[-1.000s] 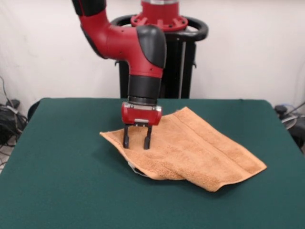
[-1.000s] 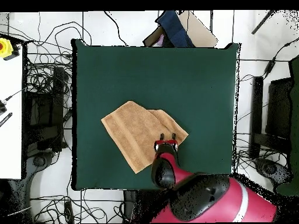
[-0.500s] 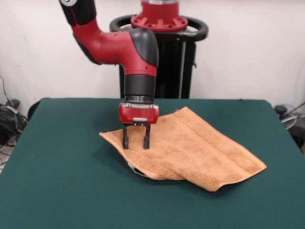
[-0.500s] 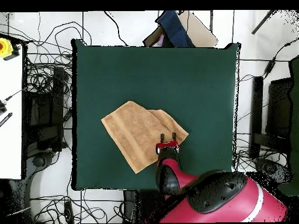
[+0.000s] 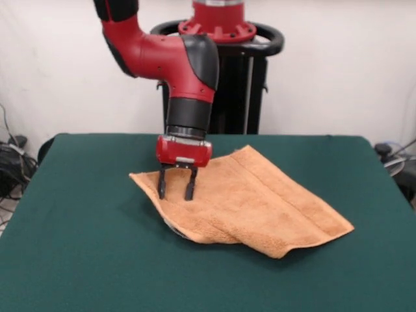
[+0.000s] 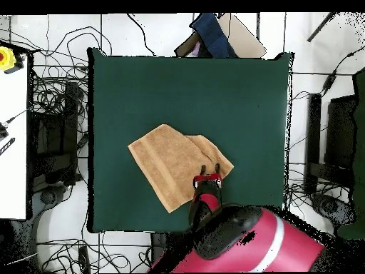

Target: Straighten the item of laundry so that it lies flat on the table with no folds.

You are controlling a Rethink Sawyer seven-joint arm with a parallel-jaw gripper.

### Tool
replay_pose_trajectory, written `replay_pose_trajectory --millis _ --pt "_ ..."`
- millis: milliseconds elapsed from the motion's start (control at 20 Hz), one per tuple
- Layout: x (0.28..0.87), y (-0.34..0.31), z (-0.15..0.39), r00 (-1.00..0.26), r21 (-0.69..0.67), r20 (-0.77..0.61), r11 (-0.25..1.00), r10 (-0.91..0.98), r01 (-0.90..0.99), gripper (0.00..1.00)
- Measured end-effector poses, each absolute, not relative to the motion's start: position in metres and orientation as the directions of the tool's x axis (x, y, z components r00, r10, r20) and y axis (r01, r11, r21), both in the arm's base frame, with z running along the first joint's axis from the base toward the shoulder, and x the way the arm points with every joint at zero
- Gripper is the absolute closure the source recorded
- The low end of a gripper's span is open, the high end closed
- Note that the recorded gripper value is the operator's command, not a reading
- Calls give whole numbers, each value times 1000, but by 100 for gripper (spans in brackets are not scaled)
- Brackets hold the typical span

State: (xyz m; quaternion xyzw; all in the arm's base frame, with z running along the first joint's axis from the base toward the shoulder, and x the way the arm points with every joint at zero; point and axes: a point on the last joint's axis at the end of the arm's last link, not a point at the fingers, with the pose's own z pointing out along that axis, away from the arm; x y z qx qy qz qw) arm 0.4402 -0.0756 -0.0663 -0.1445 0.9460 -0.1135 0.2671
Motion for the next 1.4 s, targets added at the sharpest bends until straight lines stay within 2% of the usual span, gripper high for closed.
replay_pose_trajectory --millis 400,800,1100,1400 --pt "426 -142 -57 -848 -437 -372 877 -378 -199 0" --pt "429 -205 -65 -850 -485 -322 843 -418 -231 0" --pt "425 -210 -55 -848 -458 -273 836 -455 -301 0" --pt "412 -194 -3 -925 -325 -105 892 -366 -316 0"
